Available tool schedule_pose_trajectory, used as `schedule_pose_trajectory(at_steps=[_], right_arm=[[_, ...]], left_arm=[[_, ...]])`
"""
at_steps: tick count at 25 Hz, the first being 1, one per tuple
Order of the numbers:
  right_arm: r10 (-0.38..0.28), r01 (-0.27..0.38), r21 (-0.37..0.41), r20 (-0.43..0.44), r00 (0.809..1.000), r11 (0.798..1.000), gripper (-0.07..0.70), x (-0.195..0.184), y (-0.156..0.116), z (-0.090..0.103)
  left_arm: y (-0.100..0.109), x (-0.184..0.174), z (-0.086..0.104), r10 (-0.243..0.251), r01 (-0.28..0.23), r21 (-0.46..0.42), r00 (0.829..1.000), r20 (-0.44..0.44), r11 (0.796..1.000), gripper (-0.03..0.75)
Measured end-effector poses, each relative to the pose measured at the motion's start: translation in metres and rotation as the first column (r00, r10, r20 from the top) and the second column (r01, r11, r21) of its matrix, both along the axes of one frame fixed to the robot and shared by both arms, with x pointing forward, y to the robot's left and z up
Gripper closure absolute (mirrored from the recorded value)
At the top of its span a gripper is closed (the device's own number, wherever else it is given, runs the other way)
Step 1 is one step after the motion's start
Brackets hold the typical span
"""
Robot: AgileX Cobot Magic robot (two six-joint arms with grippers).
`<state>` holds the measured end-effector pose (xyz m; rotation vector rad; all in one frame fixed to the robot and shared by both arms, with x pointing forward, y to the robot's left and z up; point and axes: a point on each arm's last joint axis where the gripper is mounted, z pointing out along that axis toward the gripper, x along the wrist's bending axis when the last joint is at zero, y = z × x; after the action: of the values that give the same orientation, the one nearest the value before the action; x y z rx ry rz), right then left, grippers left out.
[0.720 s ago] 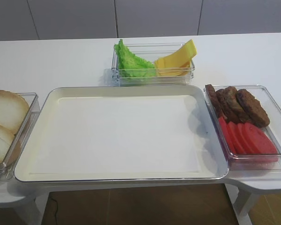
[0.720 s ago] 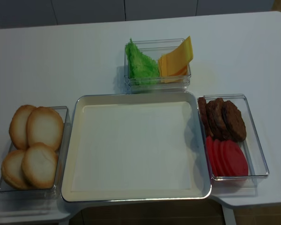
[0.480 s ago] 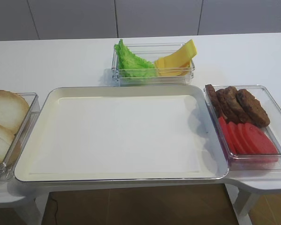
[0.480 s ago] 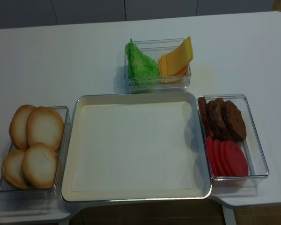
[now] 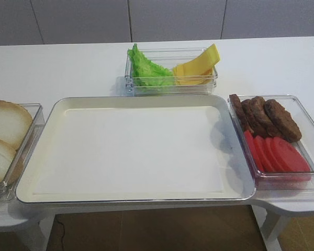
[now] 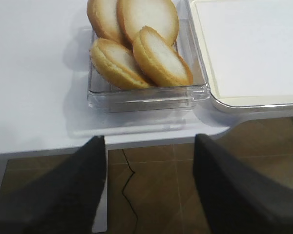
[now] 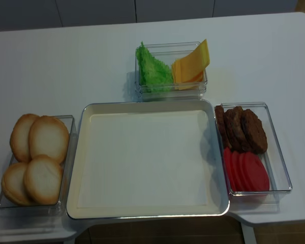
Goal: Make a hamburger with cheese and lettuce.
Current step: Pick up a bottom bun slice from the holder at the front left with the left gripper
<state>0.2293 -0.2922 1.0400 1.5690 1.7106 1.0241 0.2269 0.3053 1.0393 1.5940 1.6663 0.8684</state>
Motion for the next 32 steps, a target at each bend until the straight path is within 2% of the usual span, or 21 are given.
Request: schedule_pose_trajectory(at_steps=[13, 16, 19, 24, 28, 32], right_arm=[[0.0, 0.0, 0.0, 0.0, 1.0, 1.0, 0.092, 0.0, 0.0, 0.0], [0.0, 0.0, 0.0, 0.0, 1.0, 1.0, 0.092, 0.0, 0.0, 0.0], [0.0, 0.0, 0.0, 0.0, 1.0, 1.0, 0.092, 0.0, 0.0, 0.0], [0.0, 0.0, 0.0, 0.0, 1.0, 1.0, 0.092, 0.0, 0.0, 0.0], [0.0, 0.0, 0.0, 0.0, 1.0, 1.0, 0.092, 0.0, 0.0, 0.0], [0.0, 0.0, 0.0, 0.0, 1.0, 1.0, 0.092, 0.0, 0.0, 0.0]], left_arm=[[0.0, 0.0, 0.001, 0.0, 0.0, 0.0, 1.0, 0.013, 1.0, 0.298], [0.0, -0.001, 0.01, -0.001, 0.001, -0.001, 0.998, 0.067, 1.0, 0.298], [0.0, 0.004, 0.02, -0.002, 0.002, 0.0, 0.998, 0.056, 1.0, 0.298], [-0.001, 0.041, 0.031, 0.014, -0.015, -0.022, 0.998, -0.058, 1.0, 0.298], [-0.003, 0.085, 0.033, 0.041, -0.051, -0.056, 0.985, -0.17, 0.997, 0.298], [-0.003, 0.126, 0.042, 0.052, -0.067, -0.056, 0.97, -0.238, 0.996, 0.298]])
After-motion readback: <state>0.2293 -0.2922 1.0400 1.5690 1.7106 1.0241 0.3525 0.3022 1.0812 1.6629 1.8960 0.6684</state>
